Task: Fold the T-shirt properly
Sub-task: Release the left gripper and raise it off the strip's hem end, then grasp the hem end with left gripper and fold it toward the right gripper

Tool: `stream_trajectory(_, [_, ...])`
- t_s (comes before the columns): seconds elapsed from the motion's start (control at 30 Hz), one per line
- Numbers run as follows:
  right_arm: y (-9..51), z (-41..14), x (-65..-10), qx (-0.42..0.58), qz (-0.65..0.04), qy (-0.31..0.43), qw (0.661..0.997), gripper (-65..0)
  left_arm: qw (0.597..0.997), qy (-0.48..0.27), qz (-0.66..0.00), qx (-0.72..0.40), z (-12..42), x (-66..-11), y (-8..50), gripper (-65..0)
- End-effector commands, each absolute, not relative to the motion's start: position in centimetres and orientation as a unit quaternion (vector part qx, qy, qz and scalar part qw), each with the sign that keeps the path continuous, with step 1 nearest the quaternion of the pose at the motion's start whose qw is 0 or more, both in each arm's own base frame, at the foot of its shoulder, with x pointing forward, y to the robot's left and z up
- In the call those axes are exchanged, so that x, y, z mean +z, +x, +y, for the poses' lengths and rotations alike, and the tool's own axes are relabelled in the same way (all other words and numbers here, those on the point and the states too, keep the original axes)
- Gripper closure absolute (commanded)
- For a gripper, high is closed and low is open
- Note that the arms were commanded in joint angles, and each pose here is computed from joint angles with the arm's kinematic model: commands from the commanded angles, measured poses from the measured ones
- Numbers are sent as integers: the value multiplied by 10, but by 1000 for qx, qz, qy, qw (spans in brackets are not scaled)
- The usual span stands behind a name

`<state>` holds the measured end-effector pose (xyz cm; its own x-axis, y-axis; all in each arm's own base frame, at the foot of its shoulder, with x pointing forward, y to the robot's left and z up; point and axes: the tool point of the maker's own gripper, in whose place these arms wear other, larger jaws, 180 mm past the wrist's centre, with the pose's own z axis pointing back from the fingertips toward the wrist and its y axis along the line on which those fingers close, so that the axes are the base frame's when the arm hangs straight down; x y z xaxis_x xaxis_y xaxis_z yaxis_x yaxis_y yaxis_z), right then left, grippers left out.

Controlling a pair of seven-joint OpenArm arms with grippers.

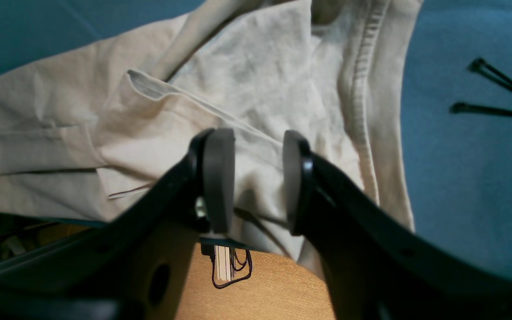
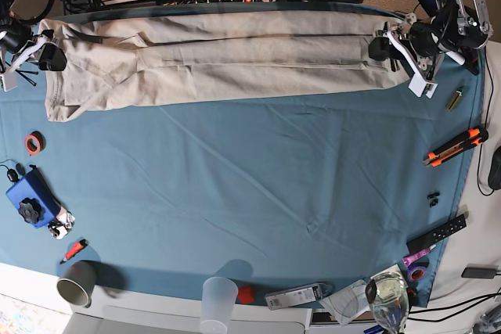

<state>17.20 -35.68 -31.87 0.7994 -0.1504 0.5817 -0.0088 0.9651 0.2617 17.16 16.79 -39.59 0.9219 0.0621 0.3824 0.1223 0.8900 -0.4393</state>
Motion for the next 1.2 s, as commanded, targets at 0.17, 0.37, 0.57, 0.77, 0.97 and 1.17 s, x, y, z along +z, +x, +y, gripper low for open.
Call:
stream_trajectory(0.17, [180,-363,-304,-26,-334,115,935,-190,958,-206,-199,-20,176,-395,176,0])
stream_trajectory(0.37, [180,-363,-304,-26,-334,115,935,-190,941,-178,-278,-68,169,-349,203,0])
stream_trajectory(0.57, [180,-363,-304,-26,-333,115,935,-190,906,-217,-339,-133,131,-307,196,0])
stream_trajectory(0.77, [180,-363,-305,-26,-334,115,935,-190,880,-306,-332,-148,64,-300,181,0])
stream_trajectory(0.97, [180,-363,-304,-26,-334,115,935,-190,839,-376,-330,-212,-19,-287,171,0])
stream_trajectory(1.17, [180,-363,-305,-26,-334,115,935,-190,814,-396,-351,-238,-81,-268,171,0])
